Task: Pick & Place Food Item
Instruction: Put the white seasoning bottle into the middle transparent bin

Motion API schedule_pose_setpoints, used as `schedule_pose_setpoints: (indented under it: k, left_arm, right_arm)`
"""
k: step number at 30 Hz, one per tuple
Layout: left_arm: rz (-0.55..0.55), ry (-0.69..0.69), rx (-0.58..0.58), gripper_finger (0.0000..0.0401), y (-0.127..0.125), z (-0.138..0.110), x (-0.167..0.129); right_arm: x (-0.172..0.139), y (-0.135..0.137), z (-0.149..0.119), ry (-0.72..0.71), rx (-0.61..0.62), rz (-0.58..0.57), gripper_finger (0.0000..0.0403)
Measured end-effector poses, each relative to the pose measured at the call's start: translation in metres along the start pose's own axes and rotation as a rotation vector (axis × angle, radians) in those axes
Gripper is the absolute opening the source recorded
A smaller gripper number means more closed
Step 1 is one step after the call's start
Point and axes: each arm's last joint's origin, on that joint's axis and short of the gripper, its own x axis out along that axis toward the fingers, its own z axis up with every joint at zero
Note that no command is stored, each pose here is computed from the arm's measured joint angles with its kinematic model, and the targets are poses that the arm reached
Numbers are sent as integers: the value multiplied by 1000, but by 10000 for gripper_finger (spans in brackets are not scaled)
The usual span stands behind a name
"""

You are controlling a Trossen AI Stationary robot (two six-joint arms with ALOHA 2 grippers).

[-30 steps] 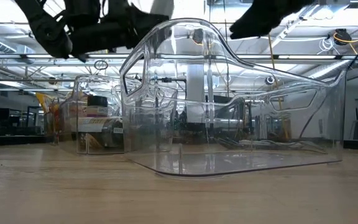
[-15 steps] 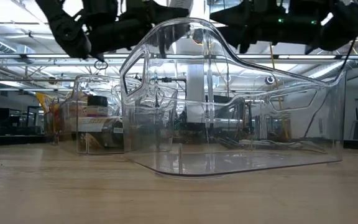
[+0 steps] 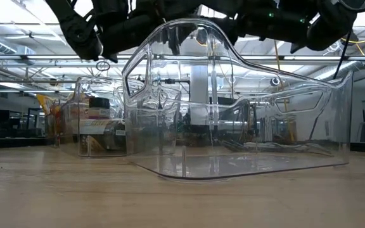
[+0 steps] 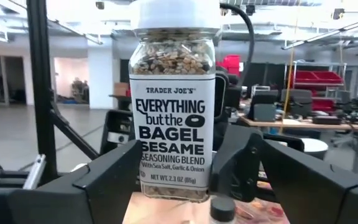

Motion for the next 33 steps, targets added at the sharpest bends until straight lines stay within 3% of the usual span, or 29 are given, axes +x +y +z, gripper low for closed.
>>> schedule_pose_setpoints:
  k: [6, 14, 26, 29, 33]
  left_arm:
    - [-54, 41, -27, 208, 3, -4, -1]
    - [-23, 50, -20, 208, 4, -5, -2]
    - [101, 62, 28, 208, 3, -9, 1]
    - [98, 62, 33, 208, 1, -9, 1]
    - [104, 67, 30, 208, 2, -9, 1]
  right_arm:
    - [0, 2, -4, 69, 73, 78, 320]
    - [0, 3, 5, 2, 64, 88, 322]
    - [16, -2, -2, 62, 44, 0, 319]
    - [16, -2, -3, 49, 39, -9, 295]
    - [16, -2, -3, 51, 34, -20, 228]
